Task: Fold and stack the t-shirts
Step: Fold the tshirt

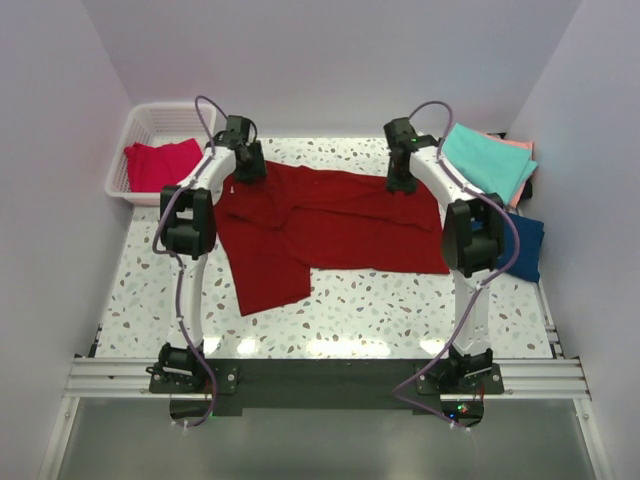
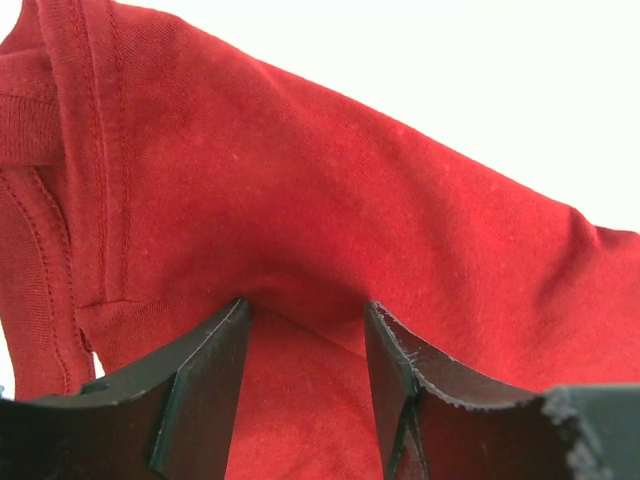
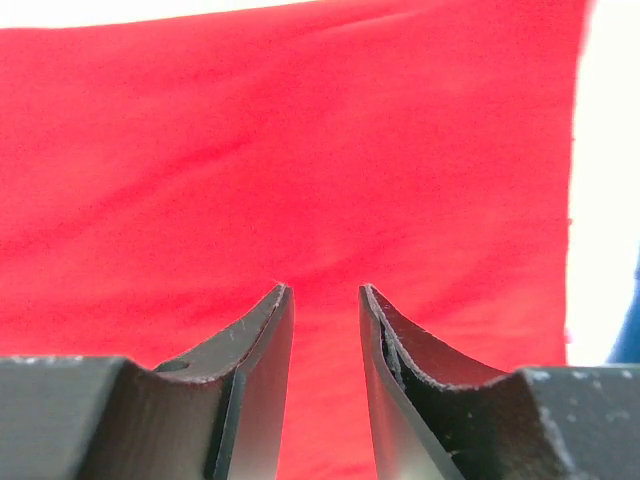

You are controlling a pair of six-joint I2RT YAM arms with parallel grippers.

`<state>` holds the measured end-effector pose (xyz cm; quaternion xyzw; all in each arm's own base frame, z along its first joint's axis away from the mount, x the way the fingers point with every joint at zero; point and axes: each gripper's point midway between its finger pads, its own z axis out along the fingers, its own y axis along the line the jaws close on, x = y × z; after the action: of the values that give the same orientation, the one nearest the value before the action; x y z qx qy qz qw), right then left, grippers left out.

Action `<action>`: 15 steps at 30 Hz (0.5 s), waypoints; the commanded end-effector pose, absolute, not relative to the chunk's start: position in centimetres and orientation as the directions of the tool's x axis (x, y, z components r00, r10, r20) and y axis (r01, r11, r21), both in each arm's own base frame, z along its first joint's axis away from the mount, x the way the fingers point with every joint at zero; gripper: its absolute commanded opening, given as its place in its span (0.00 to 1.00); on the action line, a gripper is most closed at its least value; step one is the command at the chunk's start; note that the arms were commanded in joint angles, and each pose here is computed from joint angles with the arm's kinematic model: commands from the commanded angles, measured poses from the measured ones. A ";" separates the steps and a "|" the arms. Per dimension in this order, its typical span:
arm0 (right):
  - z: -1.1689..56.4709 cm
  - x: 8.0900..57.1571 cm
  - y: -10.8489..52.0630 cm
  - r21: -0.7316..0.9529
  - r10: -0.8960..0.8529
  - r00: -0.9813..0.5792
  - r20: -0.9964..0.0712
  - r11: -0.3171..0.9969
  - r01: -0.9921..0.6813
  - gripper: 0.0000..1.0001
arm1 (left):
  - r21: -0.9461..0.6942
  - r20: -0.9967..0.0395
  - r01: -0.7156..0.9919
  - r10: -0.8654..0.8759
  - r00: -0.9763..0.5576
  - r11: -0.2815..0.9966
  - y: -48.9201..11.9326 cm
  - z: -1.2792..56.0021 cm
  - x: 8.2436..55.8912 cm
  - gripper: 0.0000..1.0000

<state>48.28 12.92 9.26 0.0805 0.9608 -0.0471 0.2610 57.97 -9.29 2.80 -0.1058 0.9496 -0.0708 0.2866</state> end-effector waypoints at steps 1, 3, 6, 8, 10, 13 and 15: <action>9.8 48.6 9.0 -0.092 0.175 -0.832 -0.526 0.961 0.260 0.37 | -0.179 -0.582 -0.133 -0.214 -0.784 0.975 -7.8 4.5 57.9 0.56; 9.1 49.3 8.2 -0.092 0.189 -0.831 -0.523 0.957 0.275 0.37 | -0.198 -0.580 -0.108 -0.205 -0.788 0.974 -8.3 5.5 57.6 0.57; 8.1 50.0 7.5 -0.089 0.204 -0.836 -0.510 0.954 0.287 0.37 | -0.206 -0.578 -0.097 -0.202 -0.791 0.974 -8.4 7.0 56.8 0.57; 7.7 50.3 7.2 -0.083 0.219 -0.834 -0.506 0.951 0.299 0.37 | -0.212 -0.580 -0.089 -0.199 -0.790 0.973 -8.6 8.0 56.0 0.57; 6.6 50.5 6.7 -0.078 0.235 -0.840 -0.489 0.947 0.311 0.38 | -0.217 -0.595 -0.077 -0.195 -0.780 0.973 -8.6 9.7 55.4 0.58; 5.1 50.5 6.2 -0.066 0.268 -0.847 -0.459 0.941 0.333 0.37 | -0.212 -0.590 -0.070 -0.184 -0.786 0.975 -8.7 10.7 53.8 0.58; 4.4 50.5 6.1 -0.065 0.274 -0.853 -0.444 0.940 0.336 0.37 | -0.199 -0.571 -0.076 -0.179 -0.801 0.977 -8.6 10.4 52.5 0.59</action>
<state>49.42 6.84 4.62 0.1354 0.9632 -0.0816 0.2173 53.63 -8.86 5.45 -0.0816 0.9548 -0.0774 0.2753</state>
